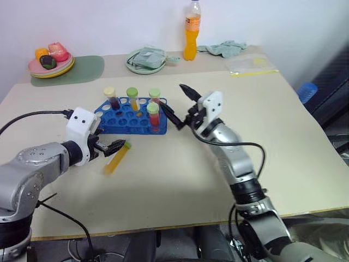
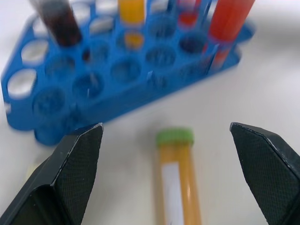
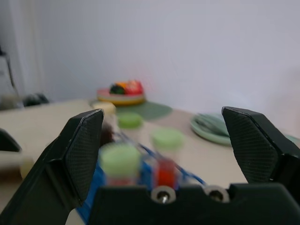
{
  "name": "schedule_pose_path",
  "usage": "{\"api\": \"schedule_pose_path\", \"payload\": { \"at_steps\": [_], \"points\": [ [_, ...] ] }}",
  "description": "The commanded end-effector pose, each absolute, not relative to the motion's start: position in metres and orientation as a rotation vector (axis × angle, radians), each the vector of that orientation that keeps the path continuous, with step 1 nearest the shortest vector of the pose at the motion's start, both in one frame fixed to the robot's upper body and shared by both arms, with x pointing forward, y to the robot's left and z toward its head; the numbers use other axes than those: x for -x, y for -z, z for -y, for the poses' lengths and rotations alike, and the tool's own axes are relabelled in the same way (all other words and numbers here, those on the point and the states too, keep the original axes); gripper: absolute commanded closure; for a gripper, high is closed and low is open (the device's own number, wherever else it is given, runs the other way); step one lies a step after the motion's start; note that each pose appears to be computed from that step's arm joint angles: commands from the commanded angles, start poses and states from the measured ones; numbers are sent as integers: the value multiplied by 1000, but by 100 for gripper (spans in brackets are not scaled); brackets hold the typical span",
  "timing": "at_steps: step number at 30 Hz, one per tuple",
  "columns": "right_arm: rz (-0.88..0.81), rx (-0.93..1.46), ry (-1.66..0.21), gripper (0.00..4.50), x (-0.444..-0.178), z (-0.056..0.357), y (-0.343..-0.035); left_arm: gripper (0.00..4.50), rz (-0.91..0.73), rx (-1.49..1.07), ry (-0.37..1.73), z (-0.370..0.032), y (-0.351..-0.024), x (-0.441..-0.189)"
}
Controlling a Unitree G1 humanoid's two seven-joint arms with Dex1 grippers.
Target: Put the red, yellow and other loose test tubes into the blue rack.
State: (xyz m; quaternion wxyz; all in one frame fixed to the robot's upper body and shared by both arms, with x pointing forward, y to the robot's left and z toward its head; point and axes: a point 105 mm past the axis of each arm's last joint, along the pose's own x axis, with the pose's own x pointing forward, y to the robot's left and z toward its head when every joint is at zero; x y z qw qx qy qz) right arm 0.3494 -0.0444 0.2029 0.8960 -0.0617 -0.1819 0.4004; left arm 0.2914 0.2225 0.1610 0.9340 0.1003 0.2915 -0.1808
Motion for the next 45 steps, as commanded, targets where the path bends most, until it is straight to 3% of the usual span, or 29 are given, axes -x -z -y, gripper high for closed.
{"api": "schedule_pose_path", "payload": {
  "at_steps": [1, 8, 17, 20, 25, 26, 30, 37, 40, 45],
  "points": [
    [398, 170, -951, 5, -327, 44, -215, 0, -780, -201, 303, -241, -152, -285],
    [197, 324, -1232, 5, -279, 59, -186, 0, -880, -234, 385, -224, -151, -294],
    [151, 337, -1235, 5, -272, 60, -178, 0, -957, -244, 393, -208, -135, -306],
    [138, 350, -1244, 0, -269, 59, -174, 90, -969, -247, 407, -203, -133, -306],
    [132, 355, -1244, 0, -269, 58, -172, 346, -982, -241, 381, -207, -128, -307],
    [131, 355, -1245, 0, -269, 58, -171, 376, -980, -243, 374, -209, -129, -306],
    [126, 364, -1251, 0, -269, 57, -170, 383, -919, -259, 374, -216, -142, -300],
    [111, 359, -1257, 0, -269, 56, -164, 383, -186, -454, 452, -220, -206, -299],
    [107, 358, -1257, 0, -272, 53, -159, 383, 1, -235, 477, -214, -219, -302],
    [108, 344, -1261, 0, -271, 47, -155, 383, 327, -54, 200, -197, -238, -325]
  ]
}}
